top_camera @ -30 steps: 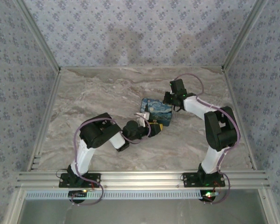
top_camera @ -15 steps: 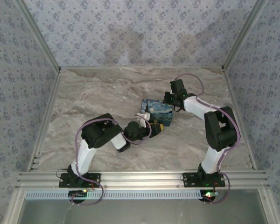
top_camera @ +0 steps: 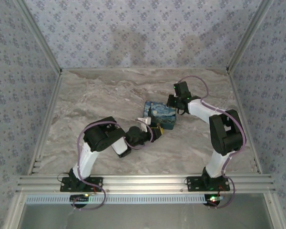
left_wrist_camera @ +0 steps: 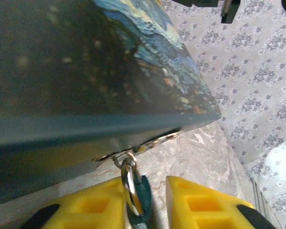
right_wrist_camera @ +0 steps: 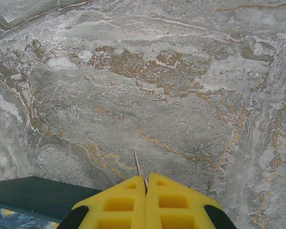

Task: Unlock the padlock with the key

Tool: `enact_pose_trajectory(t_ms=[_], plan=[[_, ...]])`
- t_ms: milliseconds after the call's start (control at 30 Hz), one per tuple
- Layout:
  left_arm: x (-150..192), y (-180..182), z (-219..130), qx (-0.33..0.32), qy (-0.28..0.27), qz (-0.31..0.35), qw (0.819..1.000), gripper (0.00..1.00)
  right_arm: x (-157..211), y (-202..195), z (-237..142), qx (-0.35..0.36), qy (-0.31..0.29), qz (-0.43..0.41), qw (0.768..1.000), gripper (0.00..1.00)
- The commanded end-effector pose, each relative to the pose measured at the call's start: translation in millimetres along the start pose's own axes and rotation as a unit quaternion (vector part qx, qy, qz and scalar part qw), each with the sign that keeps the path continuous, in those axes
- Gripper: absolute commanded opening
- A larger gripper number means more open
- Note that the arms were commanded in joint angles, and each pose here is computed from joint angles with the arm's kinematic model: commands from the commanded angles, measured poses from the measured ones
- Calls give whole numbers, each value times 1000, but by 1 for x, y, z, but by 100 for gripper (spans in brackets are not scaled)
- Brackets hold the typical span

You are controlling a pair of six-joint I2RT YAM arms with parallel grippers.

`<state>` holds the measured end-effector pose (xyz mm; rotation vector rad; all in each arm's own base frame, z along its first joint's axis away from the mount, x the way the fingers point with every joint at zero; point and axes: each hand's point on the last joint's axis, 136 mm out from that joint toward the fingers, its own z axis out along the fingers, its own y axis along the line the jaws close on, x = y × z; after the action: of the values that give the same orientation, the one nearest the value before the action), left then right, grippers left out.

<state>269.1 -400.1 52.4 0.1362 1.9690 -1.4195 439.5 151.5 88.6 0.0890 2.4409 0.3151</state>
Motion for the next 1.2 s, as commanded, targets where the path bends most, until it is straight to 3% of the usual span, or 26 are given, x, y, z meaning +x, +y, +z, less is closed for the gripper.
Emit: enact_pose_trajectory(t_ms=[0, 333, 567, 767, 1000, 1167], plan=[[28, 58, -18, -97, 48, -45, 993, 20, 49, -8, 3, 14, 81, 3, 997, 0], [19, 50, -16, -90, 72, -63, 991, 3, 37, -9, -9, 7, 68, -1, 998, 0], [8, 38, -18, -76, 75, -124, 987, 0, 11, -22, -37, -6, 43, 11, 999, 0], [-10, 14, -18, -82, 87, -119, 986, 0, -3, -36, -68, -14, 12, 29, 999, 0], [-21, 9, -20, -85, 73, -110, 988, 0, 35, -70, -74, 49, 40, 58, 996, 0], [-18, 10, -20, -83, 74, -117, 987, 0, 67, -52, -65, 38, 66, 47, 996, 0]])
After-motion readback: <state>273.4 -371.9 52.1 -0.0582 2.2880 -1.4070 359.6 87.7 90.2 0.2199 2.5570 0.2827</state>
